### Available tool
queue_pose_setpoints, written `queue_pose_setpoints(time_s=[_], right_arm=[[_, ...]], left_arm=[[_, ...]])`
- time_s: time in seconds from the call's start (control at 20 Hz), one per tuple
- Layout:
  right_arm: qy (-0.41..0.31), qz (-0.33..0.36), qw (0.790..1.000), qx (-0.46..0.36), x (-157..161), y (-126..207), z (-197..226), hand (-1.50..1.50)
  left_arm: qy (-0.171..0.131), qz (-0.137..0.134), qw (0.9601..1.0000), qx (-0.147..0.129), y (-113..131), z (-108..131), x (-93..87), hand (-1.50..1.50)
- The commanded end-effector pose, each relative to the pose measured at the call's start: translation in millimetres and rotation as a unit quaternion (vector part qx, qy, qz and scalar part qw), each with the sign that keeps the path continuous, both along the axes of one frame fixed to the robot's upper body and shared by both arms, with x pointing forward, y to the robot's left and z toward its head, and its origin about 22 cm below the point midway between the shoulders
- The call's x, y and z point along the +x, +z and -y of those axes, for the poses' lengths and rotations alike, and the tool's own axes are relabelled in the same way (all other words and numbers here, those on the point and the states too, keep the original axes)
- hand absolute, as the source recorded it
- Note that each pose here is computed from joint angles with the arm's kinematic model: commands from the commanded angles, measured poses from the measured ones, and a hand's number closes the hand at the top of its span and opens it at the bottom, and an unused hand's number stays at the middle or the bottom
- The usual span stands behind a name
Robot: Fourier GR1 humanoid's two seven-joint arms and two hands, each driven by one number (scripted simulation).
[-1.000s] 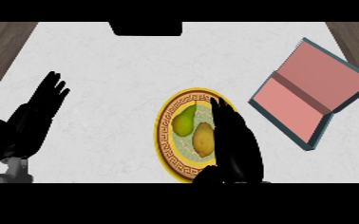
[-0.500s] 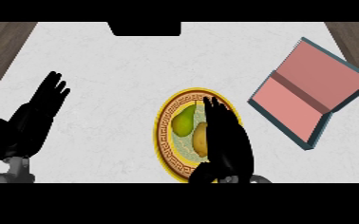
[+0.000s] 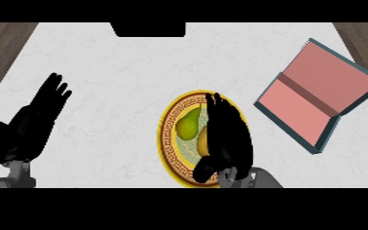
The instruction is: Pick the lemon from the plate and place it in the cardboard box
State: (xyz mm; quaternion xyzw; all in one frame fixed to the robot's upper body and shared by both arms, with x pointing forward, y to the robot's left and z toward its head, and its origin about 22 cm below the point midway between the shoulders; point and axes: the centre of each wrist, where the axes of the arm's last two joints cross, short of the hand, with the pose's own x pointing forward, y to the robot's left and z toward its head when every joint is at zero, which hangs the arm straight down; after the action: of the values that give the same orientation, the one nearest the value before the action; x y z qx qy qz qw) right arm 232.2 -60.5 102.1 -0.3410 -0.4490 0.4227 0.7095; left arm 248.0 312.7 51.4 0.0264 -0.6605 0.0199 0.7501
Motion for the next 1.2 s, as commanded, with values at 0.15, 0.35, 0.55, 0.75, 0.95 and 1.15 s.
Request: queue_pose_setpoints(time_s=[0.15,0.35,0.55,0.75,0.95,1.15], right_arm=[[-0.059,-0.062,0.995,-0.058,3,5,-14,-1.5],[-0.063,-0.079,0.993,-0.062,4,-22,1,-1.5],[-0.078,-0.075,0.992,-0.07,17,-18,-18,-1.5],[-0.078,-0.092,0.99,-0.073,9,-28,-21,-1.5],[-0.075,-0.103,0.989,-0.077,25,-37,-19,-1.5],[-0.063,-0.113,0.988,-0.082,18,-45,-17,-1.5]], left_arm=[[-0.001,-0.002,1.0,-0.005,-8,-10,5.3,0.0],[-0.001,-0.011,0.9999,-0.004,2,6,-3.1,0.0],[-0.005,0.003,1.0,0.002,9,1,5.4,0.0],[-0.001,-0.009,1.0,-0.002,-3,-23,-5.0,0.0],[-0.006,-0.004,1.0,0.005,0,-3,1.8,0.0],[0.001,0.002,1.0,-0.001,0,0,4.5,0.0]])
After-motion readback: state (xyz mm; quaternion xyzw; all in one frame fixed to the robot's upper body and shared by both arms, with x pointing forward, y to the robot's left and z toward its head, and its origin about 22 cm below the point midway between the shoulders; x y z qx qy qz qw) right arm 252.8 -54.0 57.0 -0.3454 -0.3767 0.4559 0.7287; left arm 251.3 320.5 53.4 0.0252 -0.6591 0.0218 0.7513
